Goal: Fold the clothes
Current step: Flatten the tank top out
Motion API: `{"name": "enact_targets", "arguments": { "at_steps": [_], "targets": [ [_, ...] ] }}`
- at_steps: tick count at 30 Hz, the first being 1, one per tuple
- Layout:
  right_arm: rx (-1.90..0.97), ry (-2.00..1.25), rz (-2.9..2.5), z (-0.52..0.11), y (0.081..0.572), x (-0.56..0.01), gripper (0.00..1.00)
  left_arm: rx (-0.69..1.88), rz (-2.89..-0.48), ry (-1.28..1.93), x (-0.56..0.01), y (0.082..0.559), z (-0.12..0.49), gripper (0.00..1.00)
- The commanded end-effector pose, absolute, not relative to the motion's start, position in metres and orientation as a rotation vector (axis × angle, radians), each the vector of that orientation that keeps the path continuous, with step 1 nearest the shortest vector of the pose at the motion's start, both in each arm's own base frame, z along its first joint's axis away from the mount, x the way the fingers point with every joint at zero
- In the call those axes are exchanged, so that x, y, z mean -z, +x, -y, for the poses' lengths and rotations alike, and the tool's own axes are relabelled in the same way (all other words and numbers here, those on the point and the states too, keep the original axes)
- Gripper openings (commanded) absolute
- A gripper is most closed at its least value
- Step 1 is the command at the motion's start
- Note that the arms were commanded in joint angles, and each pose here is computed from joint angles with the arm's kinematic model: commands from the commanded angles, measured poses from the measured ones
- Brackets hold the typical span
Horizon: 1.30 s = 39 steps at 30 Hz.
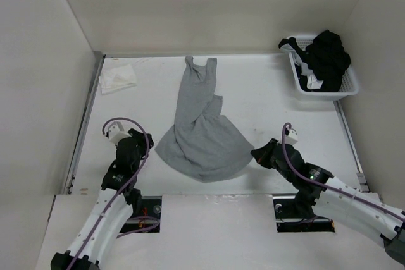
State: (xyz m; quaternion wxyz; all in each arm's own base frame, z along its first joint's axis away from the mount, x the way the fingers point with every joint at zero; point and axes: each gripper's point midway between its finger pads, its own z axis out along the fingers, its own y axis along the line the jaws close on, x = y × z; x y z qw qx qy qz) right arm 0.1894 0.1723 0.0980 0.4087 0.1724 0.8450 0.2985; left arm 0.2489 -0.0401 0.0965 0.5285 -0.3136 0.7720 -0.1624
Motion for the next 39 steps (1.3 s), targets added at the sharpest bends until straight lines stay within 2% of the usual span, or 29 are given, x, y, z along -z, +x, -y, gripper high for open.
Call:
{"name": "enact_targets", "arguments": {
  "at_steps": [1,4,6,15,18,21,22,23,24,25,27,29,30,33,35,39],
  "targets": [
    [-0.799,0.456,-2.086,-0.178,0.193,-0.112,0.0,0.48,-1.855,-0.729,-0.117,0.258,0.049,0.37],
    [-0.787,0.456,-2.081,-0.177,0.197,-0.112,0.0,0.462,-1.915,-0.668,-0.109,0.261,0.058,0.35],
    [-0.761,0.425,-2.081,-0.178,0.203,-0.114,0.0,0.436,-1.971,-0.554,-0.113,0.287,0.085,0.41],
    [-0.761,0.397,-2.059,-0.181,0.21,-0.115,0.0,0.337,-2.178,-0.342,-0.07,0.354,0.146,0.42],
    [-0.763,0.39,-2.052,-0.181,0.213,-0.115,0.0,0.345,-2.202,-0.288,-0.062,0.37,0.165,0.49],
    [-0.781,0.377,-2.05,-0.186,0.215,-0.116,0.0,0.332,-2.236,-0.267,-0.049,0.388,0.175,0.51],
    [-0.785,0.374,-2.049,-0.187,0.216,-0.116,0.0,0.335,-2.25,-0.262,-0.043,0.396,0.179,0.49],
    [-0.79,0.372,-2.044,-0.188,0.216,-0.118,0.0,0.339,-2.25,-0.277,-0.04,0.404,0.181,0.38],
    [-0.795,0.37,-2.04,-0.189,0.217,-0.12,0.0,0.352,-2.239,-0.294,-0.043,0.412,0.183,0.17],
    [-0.801,0.365,-2.036,-0.191,0.217,-0.121,0.0,0.376,-2.215,-0.314,-0.05,0.418,0.186,0.07],
    [-0.803,0.355,-2.023,-0.192,0.219,-0.125,0.0,0.446,-2.11,-0.339,-0.091,0.425,0.195,0.01],
    [-0.802,0.343,-2.003,-0.19,0.22,-0.133,0.0,0.543,-1.905,-0.319,-0.175,0.414,0.203,0.0],
    [-0.813,0.343,-1.984,-0.189,0.22,-0.138,0.0,0.565,-1.855,-0.311,-0.197,0.407,0.205,0.0],
    [-0.859,0.349,-1.91,-0.183,0.214,-0.157,0.0,0.619,-1.617,-0.274,-0.288,0.352,0.189,0.01],
    [-0.864,0.354,-1.891,-0.178,0.21,-0.161,0.0,0.62,-1.52,-0.289,-0.311,0.314,0.168,0.01],
    [-0.833,0.373,-1.897,-0.165,0.202,-0.157,0.0,0.607,-1.511,-0.327,-0.297,0.276,0.139,0.03]
  ]
}}
